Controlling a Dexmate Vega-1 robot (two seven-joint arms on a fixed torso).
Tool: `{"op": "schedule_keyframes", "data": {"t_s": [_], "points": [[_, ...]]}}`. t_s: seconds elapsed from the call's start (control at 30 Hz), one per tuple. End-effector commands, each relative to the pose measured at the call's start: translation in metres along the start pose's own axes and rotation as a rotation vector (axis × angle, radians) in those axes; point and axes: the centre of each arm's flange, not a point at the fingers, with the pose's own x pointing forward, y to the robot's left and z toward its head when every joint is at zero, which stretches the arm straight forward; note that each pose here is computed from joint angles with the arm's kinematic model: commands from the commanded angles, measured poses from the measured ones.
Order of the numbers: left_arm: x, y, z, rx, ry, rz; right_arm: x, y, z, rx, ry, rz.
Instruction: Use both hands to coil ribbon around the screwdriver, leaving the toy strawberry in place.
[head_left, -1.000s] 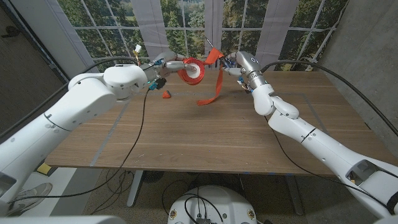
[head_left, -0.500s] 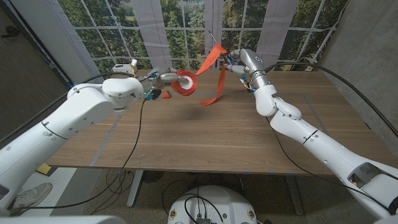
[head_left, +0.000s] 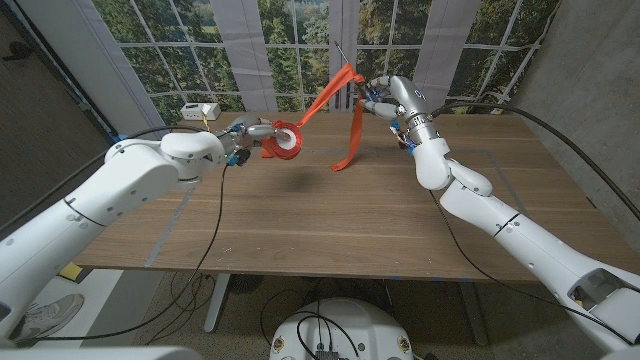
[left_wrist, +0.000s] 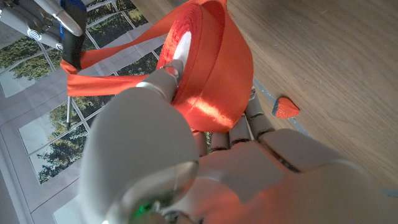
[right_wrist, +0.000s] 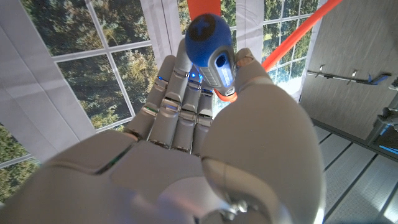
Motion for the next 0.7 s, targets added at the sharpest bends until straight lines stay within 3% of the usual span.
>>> {"op": "schedule_keyframes", "data": {"t_s": [0.03,0.2,0.43,0.7], "points": [[0.008,0.018,0.004,-0.008,-0.001,0.055,-0.006,-0.002,0.024,0.033,-0.099,0.056],[0.013,0.022,0.010,0.011,-0.025,0.095,-0.006,0.000,0.033,0.053,-0.145,0.115],[0.017,0.022,0.020,0.027,-0.039,0.117,-0.008,0.001,0.038,0.061,-0.167,0.134],[0.019,0.022,0.026,0.032,-0.048,0.142,-0.010,-0.006,0.046,0.215,-0.231,0.168]]}}
